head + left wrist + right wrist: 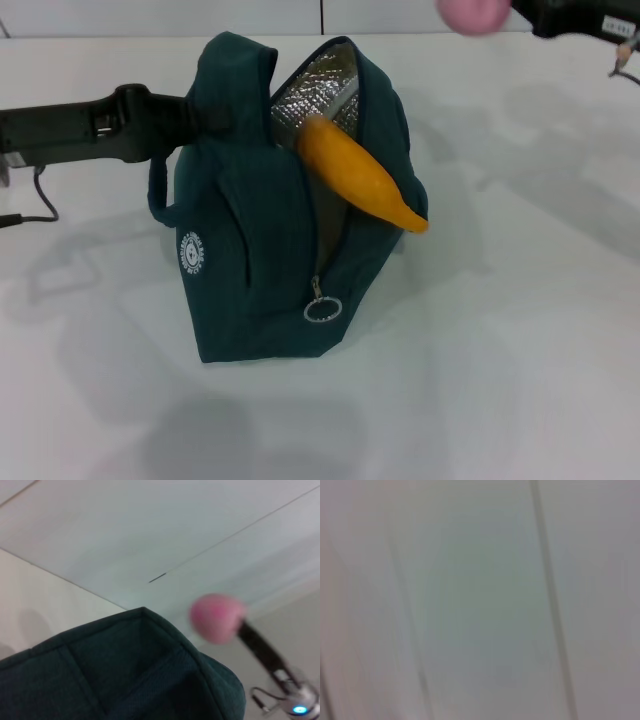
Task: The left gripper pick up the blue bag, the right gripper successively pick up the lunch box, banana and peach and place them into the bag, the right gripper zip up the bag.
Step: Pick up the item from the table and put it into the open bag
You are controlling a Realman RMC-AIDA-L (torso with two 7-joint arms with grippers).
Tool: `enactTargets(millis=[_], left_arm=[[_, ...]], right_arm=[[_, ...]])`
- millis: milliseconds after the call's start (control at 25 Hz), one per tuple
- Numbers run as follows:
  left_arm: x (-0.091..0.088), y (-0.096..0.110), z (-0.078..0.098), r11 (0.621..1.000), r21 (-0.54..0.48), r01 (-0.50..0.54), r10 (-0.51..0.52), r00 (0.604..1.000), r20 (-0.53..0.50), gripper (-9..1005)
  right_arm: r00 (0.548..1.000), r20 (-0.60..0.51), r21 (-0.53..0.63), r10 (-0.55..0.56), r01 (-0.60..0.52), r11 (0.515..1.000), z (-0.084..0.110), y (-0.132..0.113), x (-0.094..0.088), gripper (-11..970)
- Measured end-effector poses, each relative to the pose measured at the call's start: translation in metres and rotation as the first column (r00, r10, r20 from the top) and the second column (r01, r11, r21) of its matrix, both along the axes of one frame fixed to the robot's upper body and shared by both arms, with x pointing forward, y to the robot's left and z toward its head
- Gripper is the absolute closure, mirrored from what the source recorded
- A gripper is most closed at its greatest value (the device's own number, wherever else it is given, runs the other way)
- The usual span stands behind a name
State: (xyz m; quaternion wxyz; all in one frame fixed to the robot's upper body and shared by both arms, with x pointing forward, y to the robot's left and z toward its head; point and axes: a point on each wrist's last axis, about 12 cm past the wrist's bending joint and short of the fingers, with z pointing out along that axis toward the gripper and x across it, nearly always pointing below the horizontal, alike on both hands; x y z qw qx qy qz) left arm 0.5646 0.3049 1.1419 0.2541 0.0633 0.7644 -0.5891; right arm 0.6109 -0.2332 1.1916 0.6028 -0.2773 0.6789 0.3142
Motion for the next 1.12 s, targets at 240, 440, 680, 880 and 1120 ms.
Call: enactTargets(millis=[240, 440, 680, 880, 1120], left_arm=[[-0.002, 0.002, -0.002, 1.0, 0.002, -0.008, 0.008, 1.0, -0.003, 963], [-0.003, 0.005, -0.004, 1.0, 0.007, -0.024, 0.024, 1.0, -0.006, 963], [-0.004, 0.005, -0.005, 1.0, 0.007, -0.024, 0.024, 1.0, -0.002, 963], [-0.003, 0.005, -0.004, 1.0, 0.008, -0.023, 0.023, 1.0, 0.002, 963], [-0.003, 0.006, -0.004, 1.0, 0.009, -0.023, 0.023, 1.0, 0.003, 963]], right_arm=[[0.981, 0.053, 0.04, 0.188, -0.19, 0.981, 0.018, 0.028, -0.006, 900], [0.951, 0.009, -0.01, 0.308, -0.308, 0.951, 0.006, 0.064, -0.006, 879], [0.933, -0.058, -0.03, 0.356, -0.358, 0.933, -0.005, 0.088, 0.006, 855], [0.933, -0.056, -0.041, 0.354, -0.357, 0.933, -0.003, 0.094, 0.012, 835], [0.937, -0.062, -0.04, 0.345, -0.348, 0.937, -0.004, 0.094, 0.013, 810]])
